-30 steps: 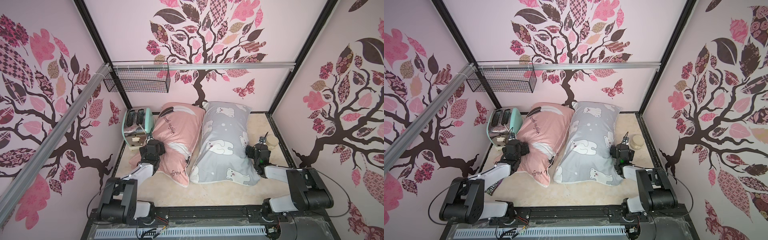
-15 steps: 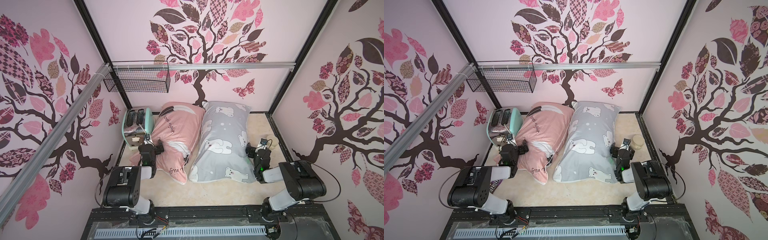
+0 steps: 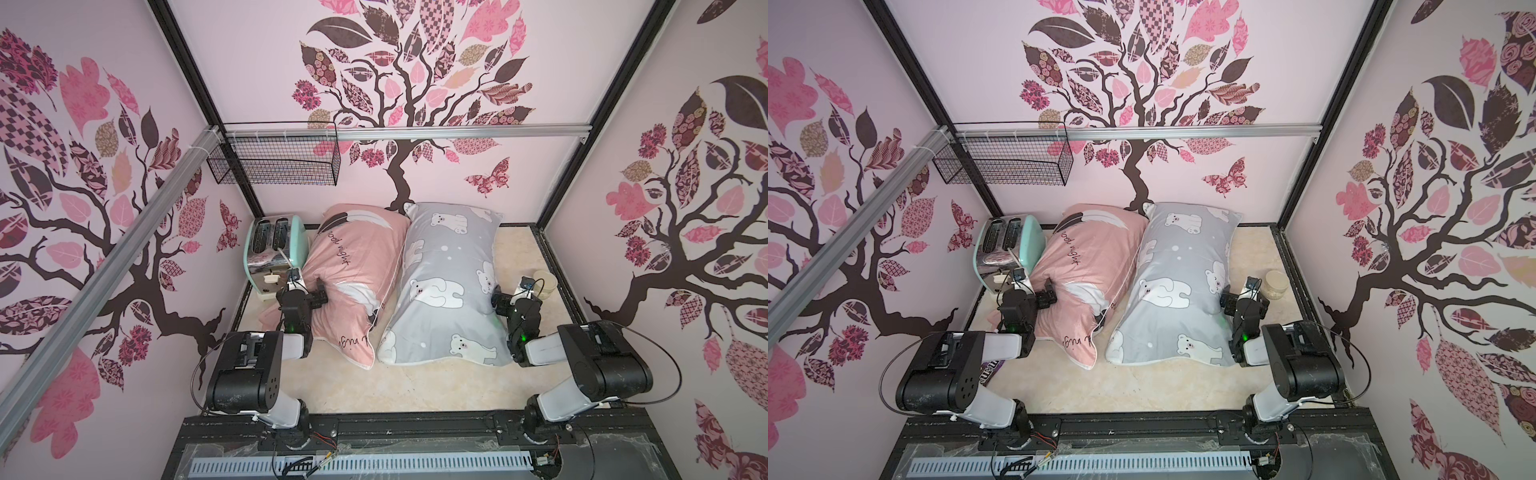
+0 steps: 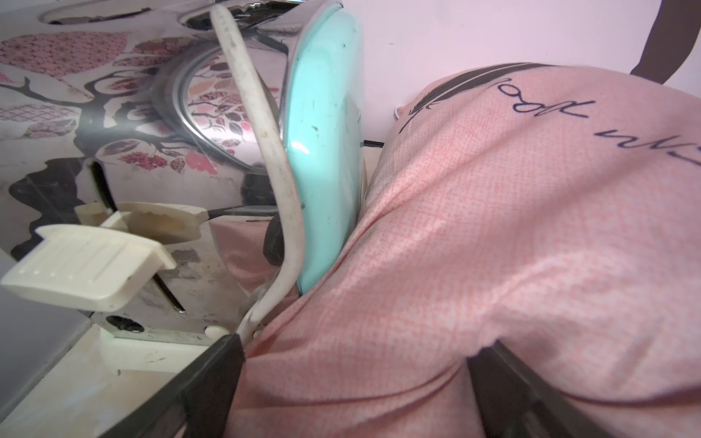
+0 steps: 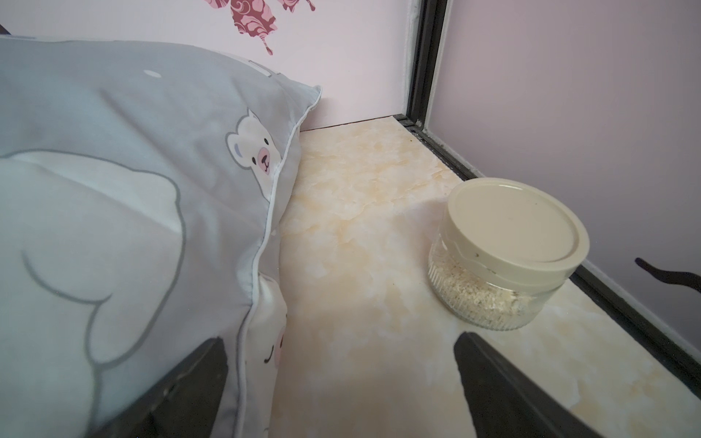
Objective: Zip up pillowcases
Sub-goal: Reset both arms
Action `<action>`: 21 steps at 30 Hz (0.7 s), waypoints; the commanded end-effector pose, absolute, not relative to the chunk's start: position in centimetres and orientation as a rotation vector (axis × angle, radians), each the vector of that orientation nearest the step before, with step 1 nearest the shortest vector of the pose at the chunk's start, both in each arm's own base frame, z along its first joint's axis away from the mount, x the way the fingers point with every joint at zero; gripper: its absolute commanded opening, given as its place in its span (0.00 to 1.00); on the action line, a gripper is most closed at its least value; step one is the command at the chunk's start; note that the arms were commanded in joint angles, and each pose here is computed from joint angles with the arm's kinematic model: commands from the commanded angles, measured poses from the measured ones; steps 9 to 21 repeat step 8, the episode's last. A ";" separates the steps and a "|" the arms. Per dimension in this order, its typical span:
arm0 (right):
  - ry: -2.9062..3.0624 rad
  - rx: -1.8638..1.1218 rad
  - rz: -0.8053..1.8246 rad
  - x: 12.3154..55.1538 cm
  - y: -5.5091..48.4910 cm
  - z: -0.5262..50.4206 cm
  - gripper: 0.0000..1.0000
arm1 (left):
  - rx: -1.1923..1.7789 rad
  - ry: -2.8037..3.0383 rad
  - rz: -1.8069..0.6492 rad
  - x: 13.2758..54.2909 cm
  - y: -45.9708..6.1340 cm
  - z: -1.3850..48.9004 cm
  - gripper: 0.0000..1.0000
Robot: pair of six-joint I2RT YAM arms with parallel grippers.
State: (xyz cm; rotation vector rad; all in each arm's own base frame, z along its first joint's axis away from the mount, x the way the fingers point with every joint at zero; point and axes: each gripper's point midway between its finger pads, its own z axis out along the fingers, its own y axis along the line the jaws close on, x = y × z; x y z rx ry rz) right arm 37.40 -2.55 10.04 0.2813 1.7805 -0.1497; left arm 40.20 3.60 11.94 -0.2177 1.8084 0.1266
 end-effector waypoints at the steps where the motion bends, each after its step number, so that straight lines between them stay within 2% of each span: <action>1: 1.751 0.265 -0.141 38.2 -2.2 11.2 0.99 | -0.202 1.865 0.156 39.8 3.7 10.1 0.98; 6: 1.748 0.266 -0.137 38.0 -2.2 11.2 0.99 | -0.203 1.862 0.156 39.8 3.7 10.2 0.98; 8: 1.744 0.266 -0.138 37.9 -2.2 11.3 0.99 | -0.204 1.862 0.156 39.8 3.8 10.2 0.92; 21: 1.744 0.266 -0.138 37.9 -2.2 11.3 0.99 | -0.204 1.862 0.156 39.8 3.8 10.2 0.92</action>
